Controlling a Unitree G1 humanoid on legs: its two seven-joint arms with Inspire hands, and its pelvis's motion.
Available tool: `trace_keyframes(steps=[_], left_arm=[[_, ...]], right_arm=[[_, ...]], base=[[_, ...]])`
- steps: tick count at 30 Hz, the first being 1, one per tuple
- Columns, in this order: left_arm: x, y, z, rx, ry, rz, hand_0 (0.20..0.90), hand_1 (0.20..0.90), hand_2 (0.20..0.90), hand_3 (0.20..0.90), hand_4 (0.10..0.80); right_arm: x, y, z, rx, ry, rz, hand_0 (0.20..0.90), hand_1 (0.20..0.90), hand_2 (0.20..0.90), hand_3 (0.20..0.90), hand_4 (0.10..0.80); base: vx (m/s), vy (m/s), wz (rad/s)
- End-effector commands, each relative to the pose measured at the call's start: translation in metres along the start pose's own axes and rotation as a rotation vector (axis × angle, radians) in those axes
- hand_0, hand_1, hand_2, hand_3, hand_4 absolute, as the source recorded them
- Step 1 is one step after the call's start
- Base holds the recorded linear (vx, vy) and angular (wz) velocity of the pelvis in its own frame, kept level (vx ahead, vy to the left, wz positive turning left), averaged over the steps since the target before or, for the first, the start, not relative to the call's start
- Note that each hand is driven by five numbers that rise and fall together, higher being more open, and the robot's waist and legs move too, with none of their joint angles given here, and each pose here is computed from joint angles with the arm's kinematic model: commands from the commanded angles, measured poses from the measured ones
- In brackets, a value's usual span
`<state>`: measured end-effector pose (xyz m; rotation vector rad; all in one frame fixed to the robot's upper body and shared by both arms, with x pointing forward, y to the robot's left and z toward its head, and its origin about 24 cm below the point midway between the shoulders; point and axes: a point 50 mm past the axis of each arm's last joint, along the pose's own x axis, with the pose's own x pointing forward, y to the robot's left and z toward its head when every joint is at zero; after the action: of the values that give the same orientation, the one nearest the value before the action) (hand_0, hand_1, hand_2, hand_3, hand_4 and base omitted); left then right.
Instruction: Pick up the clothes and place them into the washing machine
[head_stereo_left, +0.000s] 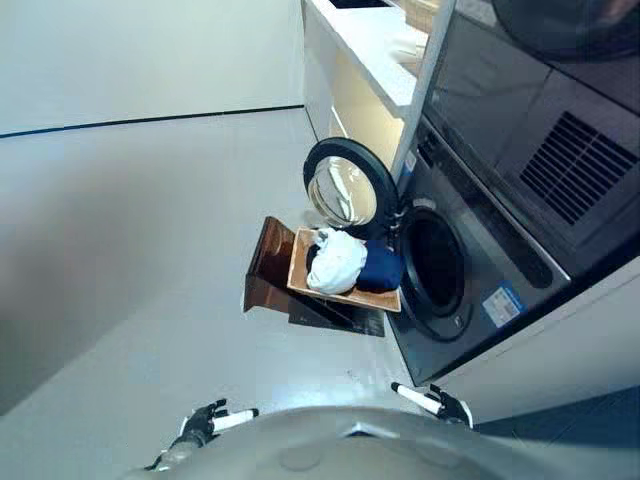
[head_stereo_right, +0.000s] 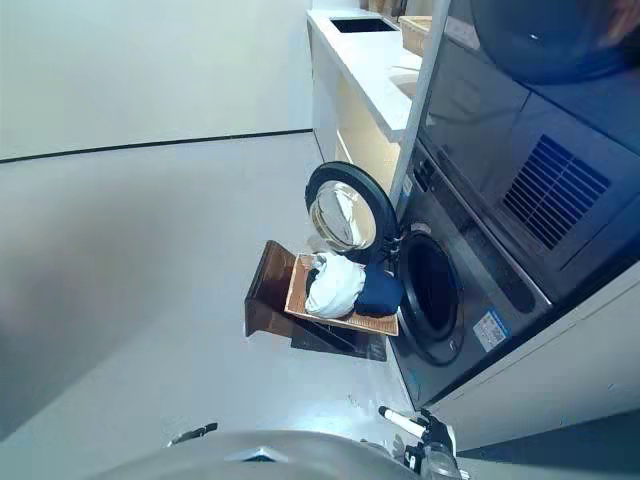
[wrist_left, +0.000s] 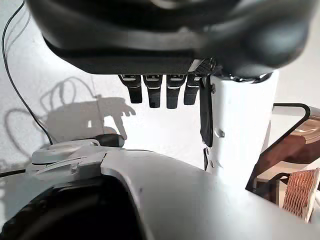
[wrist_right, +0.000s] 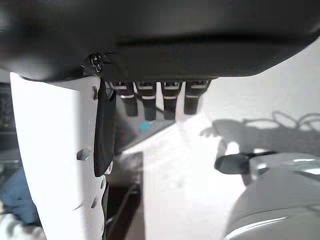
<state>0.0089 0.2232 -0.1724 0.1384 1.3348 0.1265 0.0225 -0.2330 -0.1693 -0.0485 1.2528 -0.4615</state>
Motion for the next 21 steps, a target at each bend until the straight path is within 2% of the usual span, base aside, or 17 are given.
trace_keyframes(steps=[1, 21], left_arm=[[0.0025, -0.0125, 0.0151, -0.028, -0.059, -0.029, 0.9, 0.9, 0.9, 0.9, 0.8], [0.0029, -0.0127, 0.015, -0.024, -0.046, -0.033, 0.9, 0.9, 0.9, 0.9, 0.8]], right_arm=[[0.0037, 0.0017, 0.0204, 0.021, -0.065, -0.013, 0.9, 0.9, 0.9, 0.9, 0.8], [0.0041, -0.0004, 0.0217, 0.014, -0.07, -0.012, 0.9, 0.9, 0.9, 0.9, 0.8]], base=[[0.0, 0.0, 0.0], [0.009, -0.025, -0.01]])
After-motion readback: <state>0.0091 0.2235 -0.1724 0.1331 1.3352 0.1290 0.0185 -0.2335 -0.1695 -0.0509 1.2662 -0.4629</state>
